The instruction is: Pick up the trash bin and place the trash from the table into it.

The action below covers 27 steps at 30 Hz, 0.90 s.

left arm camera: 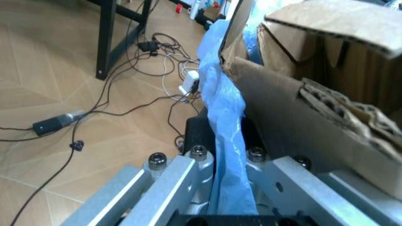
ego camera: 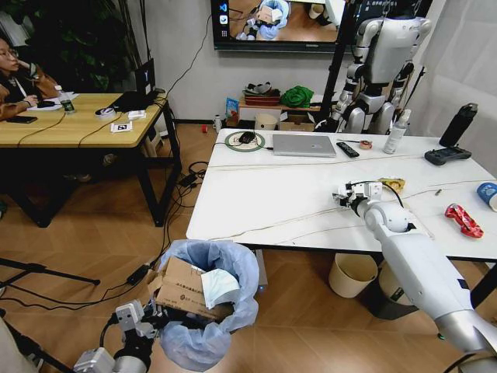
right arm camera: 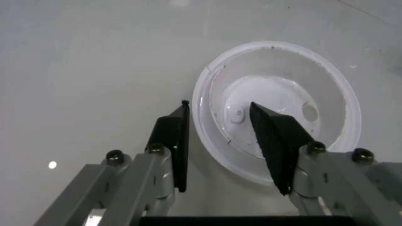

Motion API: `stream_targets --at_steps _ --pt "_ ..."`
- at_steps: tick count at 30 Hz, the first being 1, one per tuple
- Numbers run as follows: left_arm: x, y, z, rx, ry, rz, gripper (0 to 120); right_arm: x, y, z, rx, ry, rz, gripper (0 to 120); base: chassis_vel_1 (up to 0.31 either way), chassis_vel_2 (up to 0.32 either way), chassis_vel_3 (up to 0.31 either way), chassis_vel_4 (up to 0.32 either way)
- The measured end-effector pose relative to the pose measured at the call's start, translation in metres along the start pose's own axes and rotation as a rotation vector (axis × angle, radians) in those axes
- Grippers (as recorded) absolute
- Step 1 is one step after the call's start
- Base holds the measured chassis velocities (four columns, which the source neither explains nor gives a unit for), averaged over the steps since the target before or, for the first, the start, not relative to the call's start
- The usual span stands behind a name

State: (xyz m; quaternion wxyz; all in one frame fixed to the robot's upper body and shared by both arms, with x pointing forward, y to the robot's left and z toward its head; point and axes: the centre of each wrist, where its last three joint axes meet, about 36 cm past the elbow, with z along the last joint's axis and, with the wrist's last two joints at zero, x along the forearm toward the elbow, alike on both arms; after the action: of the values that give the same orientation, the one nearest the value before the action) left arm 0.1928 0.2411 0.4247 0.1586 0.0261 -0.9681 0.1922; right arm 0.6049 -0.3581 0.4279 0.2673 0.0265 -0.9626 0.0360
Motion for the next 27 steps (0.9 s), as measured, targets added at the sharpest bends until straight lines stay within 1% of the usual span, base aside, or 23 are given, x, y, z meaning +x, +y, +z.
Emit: stream_targets --at_steps 1,3,4,8,9,10,17,27 --pt "0.000 0.000 0.000 0.000 0.000 0.000 0 0.000 0.000 0.000 0.002 0.001 0.001 29 0.000 0.000 0.000 0.000" --pt "0.000 0.000 0.000 0.000 0.001 -0.001 0 0.000 -0.001 0.000 0.003 0.000 0.001 26 0.000 0.000 0.000 0.000" --pt "0.000 0.000 0.000 0.000 0.001 -0.001 0 0.001 -0.001 -0.001 0.005 -0.001 0.000 20 0.000 0.000 0.000 0.000" --pt "0.000 0.000 0.000 0.000 0.000 0.000 0 0.003 -0.001 0.000 0.017 0.000 -0.003 4 0.000 0.000 0.000 0.000" --pt "0.000 0.000 0.000 0.000 0.000 0.000 0 0.003 -0.001 0.000 0.017 0.000 -0.003 4 0.000 0.000 0.000 0.000" --pt "0.000 0.000 0.000 0.000 0.000 0.000 0 0.003 0.000 0.000 0.020 0.000 -0.004 0 0.000 0.000 0.000 0.000" --pt "0.000 0.000 0.001 0.000 0.002 0.001 0 0.006 0.002 0.000 0.022 -0.007 -0.012 0 0.000 0.000 0.000 0.000" --pt "-0.001 -0.002 0.002 -0.001 0.003 0.006 0 0.018 -0.005 -0.010 0.007 -0.035 -0.025 0 0.000 0.000 0.000 0.000"
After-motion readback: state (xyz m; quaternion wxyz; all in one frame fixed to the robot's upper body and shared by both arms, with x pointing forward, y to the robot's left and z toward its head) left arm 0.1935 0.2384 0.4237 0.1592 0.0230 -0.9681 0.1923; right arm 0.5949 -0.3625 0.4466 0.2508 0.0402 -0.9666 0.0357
